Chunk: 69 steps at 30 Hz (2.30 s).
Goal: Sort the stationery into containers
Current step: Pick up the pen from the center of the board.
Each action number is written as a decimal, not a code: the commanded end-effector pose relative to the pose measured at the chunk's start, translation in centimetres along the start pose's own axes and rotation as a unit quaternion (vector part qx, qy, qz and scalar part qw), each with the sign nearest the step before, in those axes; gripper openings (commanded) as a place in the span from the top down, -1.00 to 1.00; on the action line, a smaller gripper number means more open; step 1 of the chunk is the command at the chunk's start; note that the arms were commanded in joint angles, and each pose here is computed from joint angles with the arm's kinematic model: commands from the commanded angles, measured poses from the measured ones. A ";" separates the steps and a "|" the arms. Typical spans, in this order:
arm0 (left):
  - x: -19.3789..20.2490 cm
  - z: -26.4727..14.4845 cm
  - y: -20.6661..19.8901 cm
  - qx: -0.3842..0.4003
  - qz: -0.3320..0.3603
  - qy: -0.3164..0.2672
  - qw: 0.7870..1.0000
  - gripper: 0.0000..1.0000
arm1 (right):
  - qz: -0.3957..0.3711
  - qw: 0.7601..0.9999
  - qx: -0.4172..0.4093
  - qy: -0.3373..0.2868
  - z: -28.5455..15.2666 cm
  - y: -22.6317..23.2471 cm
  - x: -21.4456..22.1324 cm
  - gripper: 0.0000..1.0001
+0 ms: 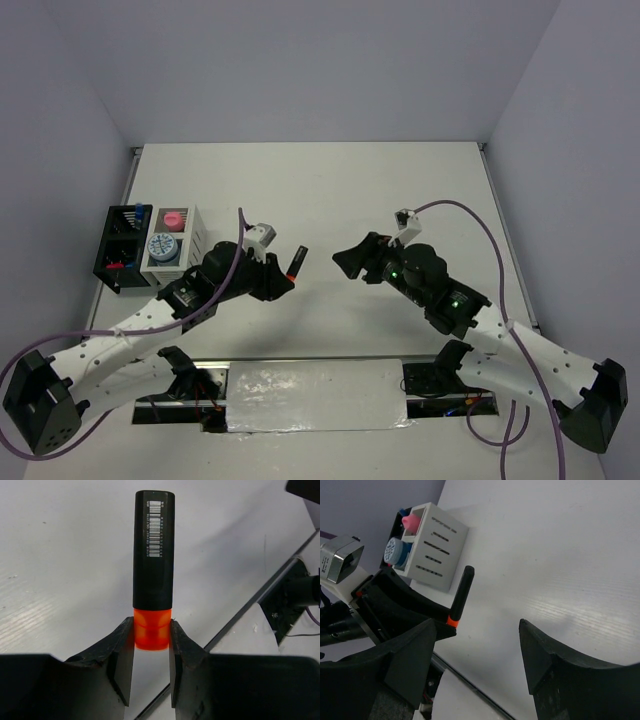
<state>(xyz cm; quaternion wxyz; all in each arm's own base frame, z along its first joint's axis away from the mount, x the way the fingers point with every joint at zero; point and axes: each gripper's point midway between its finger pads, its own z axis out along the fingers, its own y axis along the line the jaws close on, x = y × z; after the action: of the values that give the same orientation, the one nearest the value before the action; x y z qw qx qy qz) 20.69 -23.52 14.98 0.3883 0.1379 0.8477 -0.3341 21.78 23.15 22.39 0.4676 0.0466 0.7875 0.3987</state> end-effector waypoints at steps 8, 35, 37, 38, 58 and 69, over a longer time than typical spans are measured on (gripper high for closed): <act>-2.2 -0.7 -3.5 0.078 0.028 -0.032 0.996 1.00 | -0.001 0.998 -0.065 -0.009 0.7 4.3 -1.6 -0.48; -7.8 -7.7 4.2 -0.237 -0.032 -0.078 0.968 1.00 | -0.146 0.989 -0.015 -0.024 0.3 4.2 -1.7 -0.51; -11.1 -10.7 7.0 -0.327 -0.078 -0.137 0.932 1.00 | -0.144 0.989 -0.014 -0.031 -0.2 4.0 -2.0 -0.51; -10.5 -12.3 8.6 -0.369 -0.098 -0.124 0.916 1.00 | -0.145 0.989 -0.012 -0.030 -0.4 3.8 -2.0 -0.51; -14.4 -11.4 0.0 0.021 0.003 -0.119 0.993 1.00 | -0.216 0.948 -0.232 -0.013 -4.4 12.8 -2.2 -0.50; -7.7 -9.7 -0.3 0.059 -0.022 -0.008 0.998 0.98 | -0.476 0.852 -0.219 0.025 -3.1 12.9 -1.1 -0.53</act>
<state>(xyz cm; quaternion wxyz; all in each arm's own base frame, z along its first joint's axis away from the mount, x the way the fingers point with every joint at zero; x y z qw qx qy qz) 21.84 -15.41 25.03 0.3877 0.0842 0.8471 -0.3536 15.46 29.53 31.04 0.5518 -0.4082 0.6465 0.3331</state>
